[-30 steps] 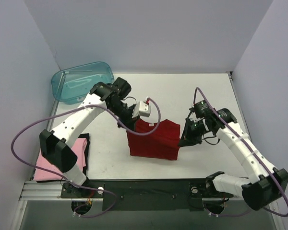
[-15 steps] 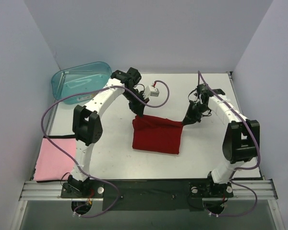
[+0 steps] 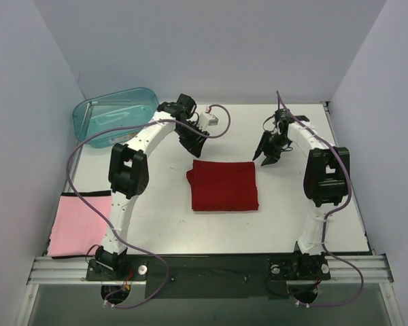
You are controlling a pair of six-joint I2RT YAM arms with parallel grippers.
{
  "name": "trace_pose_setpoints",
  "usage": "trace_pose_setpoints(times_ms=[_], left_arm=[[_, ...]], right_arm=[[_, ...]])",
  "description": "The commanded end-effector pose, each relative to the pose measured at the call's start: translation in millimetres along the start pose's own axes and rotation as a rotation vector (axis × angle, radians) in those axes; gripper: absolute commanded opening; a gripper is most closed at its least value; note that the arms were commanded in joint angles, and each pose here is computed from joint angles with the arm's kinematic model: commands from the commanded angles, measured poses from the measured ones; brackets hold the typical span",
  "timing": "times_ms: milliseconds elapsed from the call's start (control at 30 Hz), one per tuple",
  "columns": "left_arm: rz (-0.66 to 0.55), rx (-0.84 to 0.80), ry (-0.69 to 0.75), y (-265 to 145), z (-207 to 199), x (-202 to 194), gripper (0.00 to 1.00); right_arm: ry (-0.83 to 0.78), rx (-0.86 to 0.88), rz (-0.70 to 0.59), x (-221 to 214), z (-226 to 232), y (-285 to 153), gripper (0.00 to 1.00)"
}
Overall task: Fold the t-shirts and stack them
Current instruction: Fold the long partially folded tshirt into a neat square
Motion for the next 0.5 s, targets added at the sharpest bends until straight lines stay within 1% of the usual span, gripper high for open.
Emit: trace_pose_setpoints(times_ms=[0,33,67,100,133,167,200,233,267,300,333,367,400,433,467], left_arm=[[-0.215,0.144,-0.118,-45,28,34,0.53],[-0.228,0.157,-0.149,-51,30,33,0.54],[-0.254,0.172,-0.146,-62,27,36,0.54],[-0.248,0.170,-0.152,-63,23,31,0.54],[-0.278,0.159,-0.135,-73,13,34,0.53],[-0.241,0.106,-0.132,-61,-3,22,0.47],[-0.285,0.095,-0.093,-73,-17,27,0.45],[-0.249,0.046,-0.073,-62,-40,14,0.40],[-0.248,0.025,-0.056,-57,-51,9,0.36],[-0.219,-0.026,-0.057,-47,-69,-2,0.32],[-0.214,-0.046,-0.052,-41,-78,-7,0.32],[-0.185,-0.093,-0.055,-32,-94,-16,0.31],[-0.157,-0.114,-0.062,-22,-99,-27,0.32],[-0.155,-0.143,-0.045,-15,-108,-29,0.32],[-0.125,-0.148,-0.057,-7,-110,-40,0.32]], right_arm=[[-0.086,-0.004,-0.136,33,8,-34,0.38],[-0.112,0.002,-0.165,34,12,-46,0.39],[-0.156,-0.007,-0.182,33,12,-52,0.39],[-0.184,-0.011,-0.203,27,13,-63,0.39],[-0.205,-0.055,-0.196,19,4,-61,0.39],[-0.234,-0.065,-0.226,13,6,-72,0.39],[-0.245,-0.104,-0.207,1,1,-65,0.37],[-0.267,-0.092,-0.240,-3,4,-72,0.27],[-0.291,-0.061,-0.204,-18,8,-62,0.22],[-0.314,-0.025,-0.219,-21,14,-60,0.15],[-0.337,0.037,-0.175,-33,22,-51,0.12],[-0.336,0.058,-0.160,-35,25,-43,0.07],[-0.343,0.078,-0.136,-38,30,-35,0.04],[-0.329,0.074,-0.107,-37,30,-24,0.01],[-0.324,0.085,-0.104,-33,33,-20,0.00]])
Point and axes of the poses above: each gripper's point midway between its finger pads, its own y axis out along the fingers, its own z axis along the line the jaws close on, x = y × z, the point moved 6 cm from there along -y, back along the fingers, and after that the axes turned 6 degrees about -y, right-handed, at the moved point
